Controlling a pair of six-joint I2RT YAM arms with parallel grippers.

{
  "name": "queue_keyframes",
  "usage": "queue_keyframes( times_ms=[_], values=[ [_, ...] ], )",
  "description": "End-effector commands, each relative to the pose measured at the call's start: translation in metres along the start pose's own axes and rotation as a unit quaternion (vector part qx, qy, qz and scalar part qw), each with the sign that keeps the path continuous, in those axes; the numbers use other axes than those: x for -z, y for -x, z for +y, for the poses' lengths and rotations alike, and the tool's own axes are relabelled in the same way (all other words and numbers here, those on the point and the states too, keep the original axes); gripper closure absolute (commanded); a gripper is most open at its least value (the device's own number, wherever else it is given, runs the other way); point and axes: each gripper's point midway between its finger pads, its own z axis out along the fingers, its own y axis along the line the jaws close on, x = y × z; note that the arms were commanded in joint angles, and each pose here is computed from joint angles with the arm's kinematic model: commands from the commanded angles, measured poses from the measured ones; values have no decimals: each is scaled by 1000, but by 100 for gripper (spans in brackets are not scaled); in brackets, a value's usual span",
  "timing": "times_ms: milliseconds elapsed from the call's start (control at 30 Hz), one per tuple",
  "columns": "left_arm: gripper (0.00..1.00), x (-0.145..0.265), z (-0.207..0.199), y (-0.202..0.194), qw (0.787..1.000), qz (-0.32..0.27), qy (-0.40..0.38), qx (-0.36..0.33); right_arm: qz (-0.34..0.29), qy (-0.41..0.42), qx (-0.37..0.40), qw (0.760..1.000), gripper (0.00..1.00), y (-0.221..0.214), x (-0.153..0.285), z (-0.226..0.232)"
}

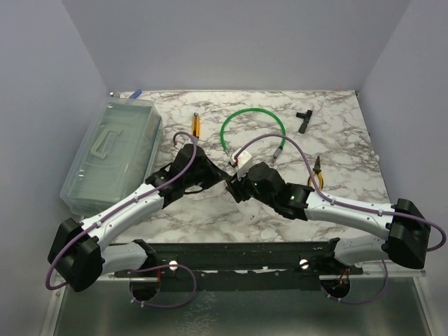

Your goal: Unlock with the key

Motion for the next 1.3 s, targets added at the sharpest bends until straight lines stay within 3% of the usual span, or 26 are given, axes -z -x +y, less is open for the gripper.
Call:
queue_keyframes(
  times_ms=[0,433,633,733,833,933,1100,1267],
  values=[
    [100,6,-12,8,1000,-13,-4,9,3,-8,9,1000,48,4,-3,0],
    [100,5,-12,7,1000,-11,-4,11,11,-26,27,999,65,0,-8,-4],
    [100,5,-11,7,1000,-11,-3,11,7,-26,23,999,84,0,-8,-2],
    [100,5,-10,7,1000,-13,-2,11,7,-29,21,999,99,-1,-8,-3],
    [100,6,-9,7,1000,-16,-2,10,8,-35,15,999,100,-4,-7,-5],
    [90,8,-9,7,1000,-16,-4,8,8,-39,-4,999,100,-9,-3,-6],
    [58,13,-9,8,1000,-19,-10,-14,-23,-40,-44,998,100,-6,8,-8],
    [40,15,0,12,998,-34,1,-50,-21,-59,-84,994,100,-21,18,-16]
  ],
)
